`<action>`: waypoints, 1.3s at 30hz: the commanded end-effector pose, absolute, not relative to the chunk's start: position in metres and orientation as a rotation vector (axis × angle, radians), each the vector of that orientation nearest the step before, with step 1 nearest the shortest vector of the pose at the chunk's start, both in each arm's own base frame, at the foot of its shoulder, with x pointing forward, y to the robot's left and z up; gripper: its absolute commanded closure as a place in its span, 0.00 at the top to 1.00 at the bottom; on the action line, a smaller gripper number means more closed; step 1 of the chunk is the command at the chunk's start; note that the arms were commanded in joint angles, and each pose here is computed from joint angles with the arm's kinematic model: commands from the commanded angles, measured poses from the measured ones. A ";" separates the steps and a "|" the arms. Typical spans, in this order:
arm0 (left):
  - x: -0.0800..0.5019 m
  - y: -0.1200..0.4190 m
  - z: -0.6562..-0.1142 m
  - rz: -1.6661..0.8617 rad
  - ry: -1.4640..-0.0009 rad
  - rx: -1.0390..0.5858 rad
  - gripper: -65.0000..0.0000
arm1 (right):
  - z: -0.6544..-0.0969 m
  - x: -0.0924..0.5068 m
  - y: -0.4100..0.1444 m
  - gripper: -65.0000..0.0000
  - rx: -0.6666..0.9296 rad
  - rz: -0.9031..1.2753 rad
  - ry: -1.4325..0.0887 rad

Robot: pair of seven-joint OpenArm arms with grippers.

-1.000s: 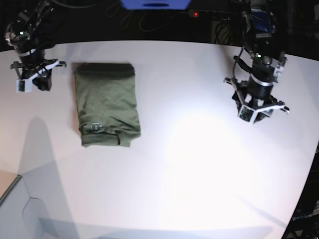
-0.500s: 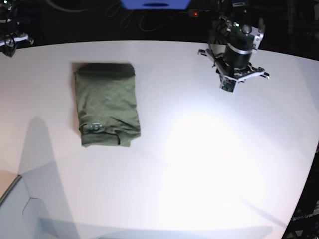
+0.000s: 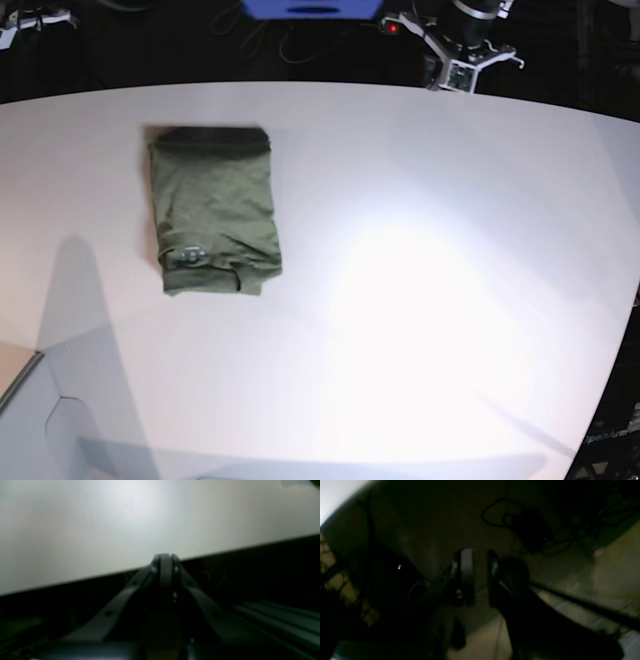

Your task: Layout the t-shirt on the table in an organized manner, then fold the t-shirt properly

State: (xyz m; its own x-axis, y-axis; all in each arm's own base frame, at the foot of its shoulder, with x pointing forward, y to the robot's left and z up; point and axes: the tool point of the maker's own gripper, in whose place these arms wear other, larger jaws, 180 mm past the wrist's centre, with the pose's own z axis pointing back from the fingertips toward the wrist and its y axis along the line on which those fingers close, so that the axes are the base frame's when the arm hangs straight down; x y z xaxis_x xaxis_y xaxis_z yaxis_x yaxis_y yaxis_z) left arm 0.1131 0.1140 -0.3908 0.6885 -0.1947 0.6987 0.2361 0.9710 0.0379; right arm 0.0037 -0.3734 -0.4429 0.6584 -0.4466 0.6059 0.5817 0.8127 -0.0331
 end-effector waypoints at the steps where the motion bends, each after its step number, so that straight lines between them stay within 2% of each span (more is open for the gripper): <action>1: 0.107 0.112 -0.387 -0.227 -0.785 -0.067 0.00 | -0.441 -0.003 -0.379 0.12 -0.245 -0.586 -0.617; 10: 0.070 0.113 -0.402 -0.160 -0.691 -0.112 0.00 | -0.478 -0.018 -0.351 0.12 -0.138 -0.594 -0.520; 16: 0.025 0.117 -0.476 -0.151 -0.490 -0.159 0.00 | -0.528 -0.046 -0.303 0.12 0.015 -0.665 -0.384; 20: -0.010 0.144 -0.524 -0.104 -0.345 -0.144 0.00 | -0.550 -0.054 -0.264 0.12 0.098 -0.607 -0.318; 24: -0.024 0.172 -0.553 -0.044 -0.343 -0.129 0.00 | -0.563 -0.050 -0.222 0.12 0.166 -0.559 -0.322; 31: -0.033 0.208 -0.595 0.025 -0.323 -0.124 0.00 | -0.589 -0.045 -0.193 0.12 0.223 -0.590 -0.321; 39: -0.020 0.236 -0.618 0.088 -0.310 -0.112 0.00 | -0.605 -0.035 -0.225 0.12 0.164 -0.609 -0.408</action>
State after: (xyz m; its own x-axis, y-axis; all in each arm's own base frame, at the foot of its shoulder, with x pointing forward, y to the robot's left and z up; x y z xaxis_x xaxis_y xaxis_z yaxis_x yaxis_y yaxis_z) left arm -0.0235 0.2300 -0.6214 0.9544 0.1089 0.2779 -0.0748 0.9886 -0.1308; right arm -0.0368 -0.2209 -0.6073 0.7508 -0.5851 0.3065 0.5230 0.8100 0.2653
